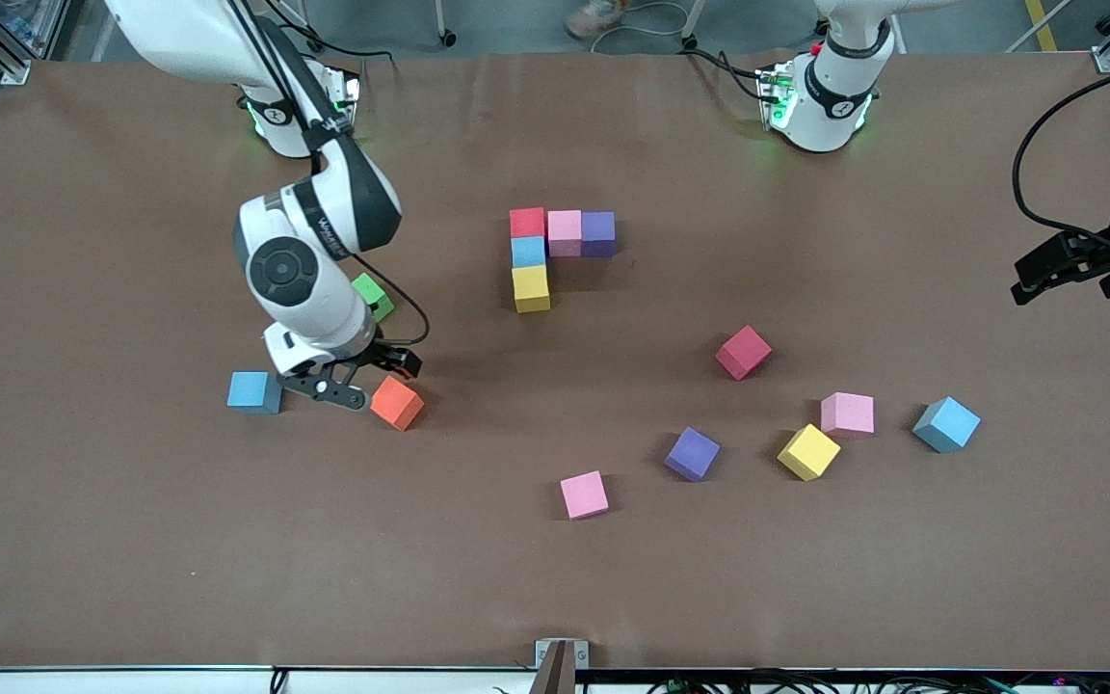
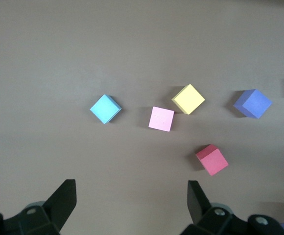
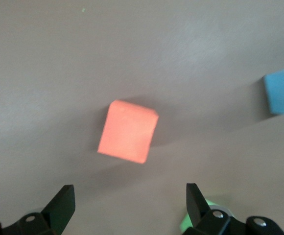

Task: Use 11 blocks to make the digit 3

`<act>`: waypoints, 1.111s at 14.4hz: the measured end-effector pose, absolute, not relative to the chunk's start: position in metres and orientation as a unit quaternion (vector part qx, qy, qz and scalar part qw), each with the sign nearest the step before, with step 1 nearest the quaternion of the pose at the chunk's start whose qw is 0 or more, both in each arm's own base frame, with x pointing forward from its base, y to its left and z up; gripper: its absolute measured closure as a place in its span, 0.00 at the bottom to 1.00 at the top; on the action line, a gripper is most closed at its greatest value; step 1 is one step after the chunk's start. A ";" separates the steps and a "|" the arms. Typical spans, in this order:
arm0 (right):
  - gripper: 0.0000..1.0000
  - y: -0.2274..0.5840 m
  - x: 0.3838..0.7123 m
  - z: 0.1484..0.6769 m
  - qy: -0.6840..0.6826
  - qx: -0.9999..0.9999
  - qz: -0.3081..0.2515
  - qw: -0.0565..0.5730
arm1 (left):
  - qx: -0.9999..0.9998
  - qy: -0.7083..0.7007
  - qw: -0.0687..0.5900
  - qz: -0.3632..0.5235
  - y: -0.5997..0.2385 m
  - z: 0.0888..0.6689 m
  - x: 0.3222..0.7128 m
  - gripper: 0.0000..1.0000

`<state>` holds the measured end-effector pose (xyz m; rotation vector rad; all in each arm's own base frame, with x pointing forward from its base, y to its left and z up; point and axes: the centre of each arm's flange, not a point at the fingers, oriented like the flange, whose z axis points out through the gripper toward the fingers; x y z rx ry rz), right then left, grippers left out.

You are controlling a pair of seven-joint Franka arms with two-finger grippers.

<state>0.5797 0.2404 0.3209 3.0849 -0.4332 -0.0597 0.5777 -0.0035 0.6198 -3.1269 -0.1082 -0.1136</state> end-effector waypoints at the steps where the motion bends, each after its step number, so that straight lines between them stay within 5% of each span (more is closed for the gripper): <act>1: 0.00 0.226 0.586 0.328 -0.125 0.992 -0.025 0.015 | -0.999 -0.037 0.006 -0.035 0.000 0.620 0.577 0.00; 7: 0.00 0.099 0.607 0.379 -0.032 0.998 -0.055 0.015 | -0.999 -0.038 0.006 -0.035 0.000 0.622 0.576 0.00; 16: 0.00 -0.052 0.582 0.466 0.050 0.997 -0.052 0.003 | -0.999 -0.032 0.005 -0.031 -0.006 0.616 0.579 0.00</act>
